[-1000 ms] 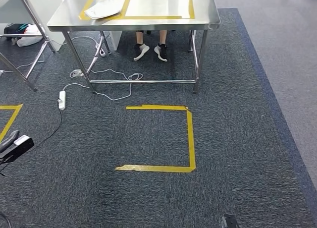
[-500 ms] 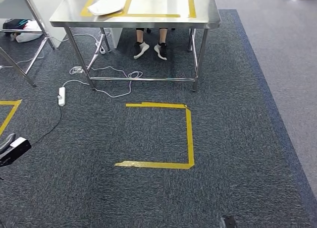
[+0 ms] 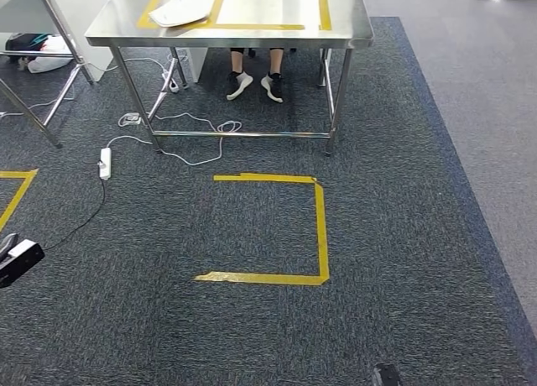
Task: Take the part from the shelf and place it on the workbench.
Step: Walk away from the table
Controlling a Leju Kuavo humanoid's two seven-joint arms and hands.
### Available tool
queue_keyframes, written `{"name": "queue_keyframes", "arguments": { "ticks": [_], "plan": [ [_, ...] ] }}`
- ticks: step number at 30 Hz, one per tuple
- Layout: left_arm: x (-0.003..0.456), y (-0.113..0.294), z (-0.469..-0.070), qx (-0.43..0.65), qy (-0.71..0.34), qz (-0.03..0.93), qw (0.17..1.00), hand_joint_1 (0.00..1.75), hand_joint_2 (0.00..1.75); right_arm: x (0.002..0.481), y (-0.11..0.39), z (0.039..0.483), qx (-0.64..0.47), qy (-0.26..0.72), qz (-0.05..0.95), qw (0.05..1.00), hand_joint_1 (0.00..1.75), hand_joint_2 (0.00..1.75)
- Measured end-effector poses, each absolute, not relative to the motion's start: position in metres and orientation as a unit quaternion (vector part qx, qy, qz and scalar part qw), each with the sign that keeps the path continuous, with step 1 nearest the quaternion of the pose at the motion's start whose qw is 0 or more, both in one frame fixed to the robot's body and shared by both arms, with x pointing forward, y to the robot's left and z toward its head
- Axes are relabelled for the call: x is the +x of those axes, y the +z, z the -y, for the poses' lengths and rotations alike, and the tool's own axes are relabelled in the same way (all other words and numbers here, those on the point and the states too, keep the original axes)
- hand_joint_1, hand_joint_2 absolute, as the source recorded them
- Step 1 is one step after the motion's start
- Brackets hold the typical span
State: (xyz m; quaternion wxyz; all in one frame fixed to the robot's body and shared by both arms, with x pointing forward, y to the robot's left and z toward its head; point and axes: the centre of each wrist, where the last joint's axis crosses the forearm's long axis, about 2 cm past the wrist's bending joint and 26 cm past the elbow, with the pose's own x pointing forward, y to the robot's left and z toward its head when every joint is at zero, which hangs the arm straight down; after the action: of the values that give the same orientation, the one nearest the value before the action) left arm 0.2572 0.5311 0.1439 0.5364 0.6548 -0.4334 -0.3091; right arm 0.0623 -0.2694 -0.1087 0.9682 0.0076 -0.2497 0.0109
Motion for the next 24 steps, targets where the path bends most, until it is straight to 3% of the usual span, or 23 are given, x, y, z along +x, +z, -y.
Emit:
{"name": "queue_keyframes", "arguments": {
  "ticks": [15, 24],
  "plan": [
    [0.254, 0.138, -0.532, 0.654, -0.308, 0.438, 0.535, 0.00, 0.00, 0.069, -0.107, 0.264, 0.000, 0.040, 0.248, 0.968, 0.00, 0.00],
    [0.220, 0.049, -0.495, 0.586, -0.315, 0.423, 0.615, 0.00, 0.00, 0.070, -0.107, 0.264, 0.002, 0.032, 0.253, 0.967, 0.00, 0.00]
  ]
}}
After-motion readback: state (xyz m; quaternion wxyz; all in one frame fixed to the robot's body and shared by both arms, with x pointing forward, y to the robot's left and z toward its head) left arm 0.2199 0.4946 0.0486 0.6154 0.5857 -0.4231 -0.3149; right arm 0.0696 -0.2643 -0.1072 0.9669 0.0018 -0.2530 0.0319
